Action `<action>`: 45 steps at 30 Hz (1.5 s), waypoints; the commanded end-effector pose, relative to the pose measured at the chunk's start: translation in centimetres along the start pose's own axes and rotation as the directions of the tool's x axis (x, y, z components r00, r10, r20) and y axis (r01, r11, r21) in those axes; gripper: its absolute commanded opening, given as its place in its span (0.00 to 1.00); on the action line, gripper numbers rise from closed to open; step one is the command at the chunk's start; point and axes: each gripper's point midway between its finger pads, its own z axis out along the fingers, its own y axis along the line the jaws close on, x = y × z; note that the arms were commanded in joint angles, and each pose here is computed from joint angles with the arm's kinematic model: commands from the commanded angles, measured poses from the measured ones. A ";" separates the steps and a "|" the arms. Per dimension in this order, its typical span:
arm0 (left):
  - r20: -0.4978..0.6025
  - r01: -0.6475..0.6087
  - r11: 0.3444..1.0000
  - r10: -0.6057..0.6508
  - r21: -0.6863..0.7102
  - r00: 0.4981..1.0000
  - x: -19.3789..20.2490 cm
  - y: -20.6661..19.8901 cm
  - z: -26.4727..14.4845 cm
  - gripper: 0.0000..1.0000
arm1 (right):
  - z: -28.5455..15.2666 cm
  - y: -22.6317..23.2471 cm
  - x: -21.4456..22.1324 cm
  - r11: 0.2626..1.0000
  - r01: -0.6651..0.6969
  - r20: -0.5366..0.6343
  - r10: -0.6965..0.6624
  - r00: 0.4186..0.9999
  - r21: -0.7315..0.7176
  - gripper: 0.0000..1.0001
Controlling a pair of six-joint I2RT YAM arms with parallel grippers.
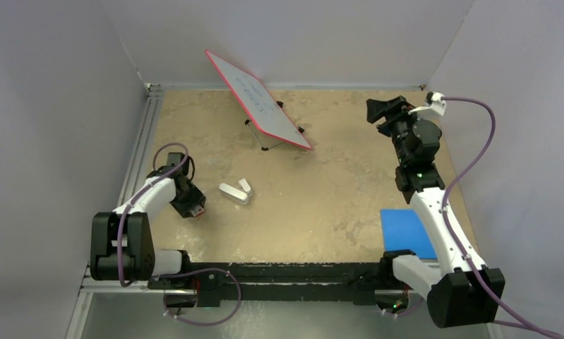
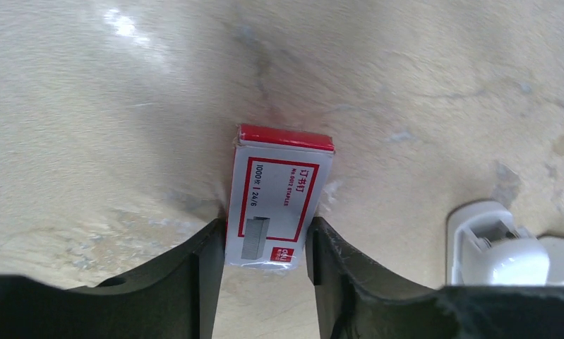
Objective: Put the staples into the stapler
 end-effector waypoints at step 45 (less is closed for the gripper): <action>0.475 -0.869 -0.108 0.866 0.484 0.157 28.5 -28.5 -6.5 0.46 | -5.9 -8.9 19.6 0.975 -0.110 -0.538 0.199 0.819 0.193 0.57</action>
